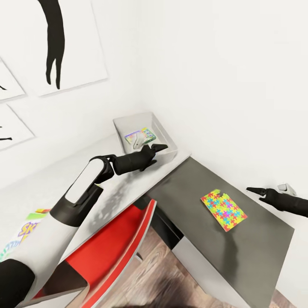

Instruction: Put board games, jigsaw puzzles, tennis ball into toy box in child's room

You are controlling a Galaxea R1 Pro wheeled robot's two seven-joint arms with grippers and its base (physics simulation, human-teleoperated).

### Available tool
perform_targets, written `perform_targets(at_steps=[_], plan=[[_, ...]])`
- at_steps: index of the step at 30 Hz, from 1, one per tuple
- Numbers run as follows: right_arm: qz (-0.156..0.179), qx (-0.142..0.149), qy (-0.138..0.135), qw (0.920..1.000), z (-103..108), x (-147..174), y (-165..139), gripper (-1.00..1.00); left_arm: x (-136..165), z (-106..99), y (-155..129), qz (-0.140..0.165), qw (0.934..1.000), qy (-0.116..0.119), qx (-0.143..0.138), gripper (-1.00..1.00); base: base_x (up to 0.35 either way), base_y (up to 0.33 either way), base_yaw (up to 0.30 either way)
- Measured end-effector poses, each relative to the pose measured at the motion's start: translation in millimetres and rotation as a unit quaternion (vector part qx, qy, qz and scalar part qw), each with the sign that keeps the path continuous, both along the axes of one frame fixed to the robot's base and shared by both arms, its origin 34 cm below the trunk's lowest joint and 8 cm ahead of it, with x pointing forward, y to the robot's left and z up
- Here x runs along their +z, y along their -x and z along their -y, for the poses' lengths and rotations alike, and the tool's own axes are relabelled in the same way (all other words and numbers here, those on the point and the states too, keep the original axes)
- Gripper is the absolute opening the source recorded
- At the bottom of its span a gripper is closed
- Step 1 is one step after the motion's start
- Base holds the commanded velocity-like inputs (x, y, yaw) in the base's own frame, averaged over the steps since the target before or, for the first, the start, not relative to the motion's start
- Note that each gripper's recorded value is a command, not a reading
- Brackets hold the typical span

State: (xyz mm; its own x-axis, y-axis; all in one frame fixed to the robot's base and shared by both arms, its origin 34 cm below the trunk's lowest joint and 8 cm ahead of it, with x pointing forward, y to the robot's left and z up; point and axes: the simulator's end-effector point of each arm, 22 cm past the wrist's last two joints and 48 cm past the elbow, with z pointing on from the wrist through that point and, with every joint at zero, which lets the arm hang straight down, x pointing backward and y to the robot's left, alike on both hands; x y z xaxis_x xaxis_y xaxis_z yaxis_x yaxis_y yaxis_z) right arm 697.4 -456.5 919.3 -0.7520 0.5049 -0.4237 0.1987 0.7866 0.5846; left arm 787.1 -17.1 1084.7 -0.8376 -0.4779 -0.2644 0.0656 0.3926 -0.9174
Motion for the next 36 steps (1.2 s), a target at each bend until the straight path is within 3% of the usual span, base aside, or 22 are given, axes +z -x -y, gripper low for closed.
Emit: perform_targets(at_steps=[8,19,28,36], plan=[[-0.017,-0.003,-0.011,0.9998,-13,-18,2,1.00,-39,-16,-11,-0.020,0.9986,-0.045,0.017,1.00,0.000,0.000,-0.052],[-0.018,0.000,-0.014,0.9997,-20,-21,2,1.00,-79,-31,-16,-0.048,0.9948,-0.085,0.028,1.00,0.000,0.000,-0.014],[-0.015,0.005,-0.014,0.9998,-26,-19,0,1.00,-125,-50,-21,-0.084,0.9871,-0.130,0.041,1.00,0.000,0.000,-0.030],[-0.015,0.013,-0.013,0.9997,-33,-18,0,1.00,-140,-69,-33,-0.098,0.9803,-0.167,0.038,1.00,0.000,0.000,-0.170]])
